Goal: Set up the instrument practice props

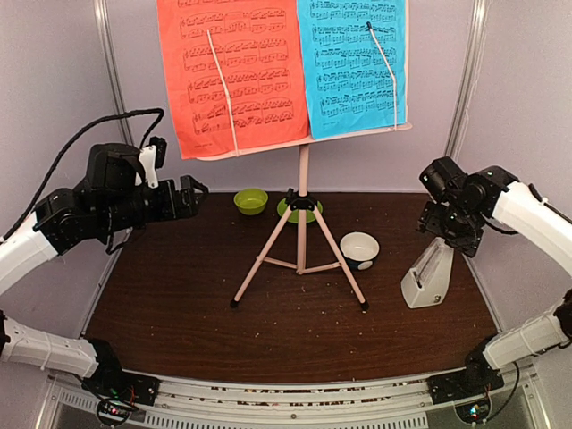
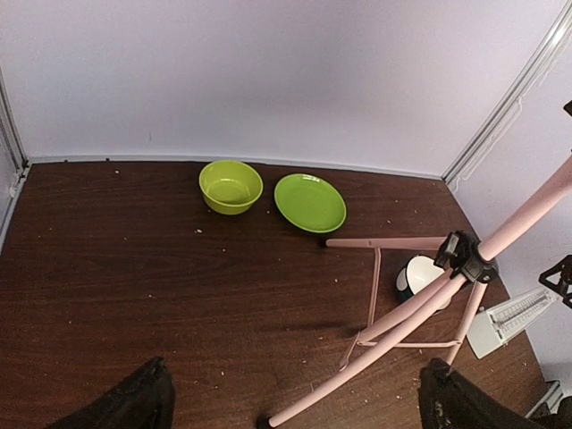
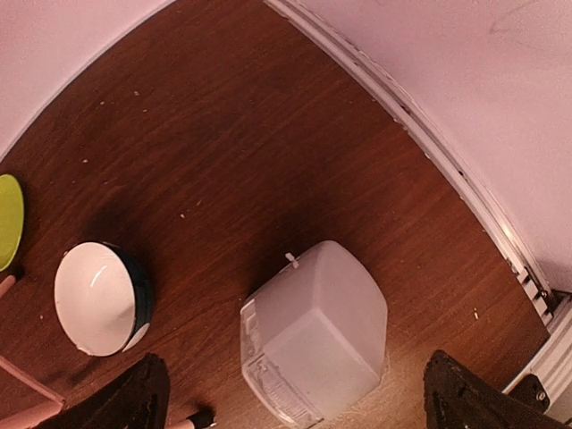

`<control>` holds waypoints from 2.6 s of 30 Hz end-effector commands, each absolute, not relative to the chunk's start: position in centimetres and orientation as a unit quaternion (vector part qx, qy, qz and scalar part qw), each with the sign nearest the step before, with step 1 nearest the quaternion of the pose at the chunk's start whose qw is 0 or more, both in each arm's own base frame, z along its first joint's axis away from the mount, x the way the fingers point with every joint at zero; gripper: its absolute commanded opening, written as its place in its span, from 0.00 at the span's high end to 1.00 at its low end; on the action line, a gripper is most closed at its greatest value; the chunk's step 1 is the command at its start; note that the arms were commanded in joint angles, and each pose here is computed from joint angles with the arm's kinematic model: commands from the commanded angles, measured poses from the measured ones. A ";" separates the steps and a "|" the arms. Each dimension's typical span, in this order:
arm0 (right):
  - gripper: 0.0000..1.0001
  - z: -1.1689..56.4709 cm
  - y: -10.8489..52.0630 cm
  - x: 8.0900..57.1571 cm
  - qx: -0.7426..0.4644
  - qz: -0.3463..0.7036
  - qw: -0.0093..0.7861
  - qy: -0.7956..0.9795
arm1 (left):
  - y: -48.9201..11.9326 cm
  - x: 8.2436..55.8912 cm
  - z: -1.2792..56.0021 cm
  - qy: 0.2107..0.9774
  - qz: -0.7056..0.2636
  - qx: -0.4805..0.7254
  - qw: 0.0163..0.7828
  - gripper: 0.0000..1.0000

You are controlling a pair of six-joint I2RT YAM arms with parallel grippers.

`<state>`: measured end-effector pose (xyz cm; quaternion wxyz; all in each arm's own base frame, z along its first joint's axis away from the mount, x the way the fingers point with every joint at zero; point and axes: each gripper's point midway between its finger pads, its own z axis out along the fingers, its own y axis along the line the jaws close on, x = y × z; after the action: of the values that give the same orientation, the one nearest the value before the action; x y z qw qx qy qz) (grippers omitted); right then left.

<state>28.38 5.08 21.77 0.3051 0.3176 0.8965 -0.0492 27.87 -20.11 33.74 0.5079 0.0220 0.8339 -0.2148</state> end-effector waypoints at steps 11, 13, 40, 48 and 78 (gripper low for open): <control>0.01 19.6 3.5 27.6 0.444 -0.098 0.265 0.850 | -17.9 27.4 35.1 0.824 -0.194 0.024 0.531 0.02; 0.04 18.9 3.8 27.7 0.453 -0.091 0.260 0.848 | -17.8 27.4 35.0 0.826 -0.191 0.026 0.530 0.02; 0.48 18.5 3.6 26.0 0.444 -0.068 0.255 0.856 | -17.3 28.2 33.8 0.837 -0.169 0.044 0.519 0.02; 0.59 21.0 4.9 26.3 0.322 -0.026 0.285 0.902 | -18.4 28.2 32.7 0.841 -0.181 0.066 0.506 0.02; 0.87 27.5 20.6 19.0 -0.117 0.319 0.363 0.868 | -23.1 22.5 29.4 0.778 -0.293 0.249 0.496 0.26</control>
<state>19.20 17.18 23.96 0.3208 -0.0718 0.9138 0.2386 23.64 -21.78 28.33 0.4758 0.2041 0.8116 -0.2706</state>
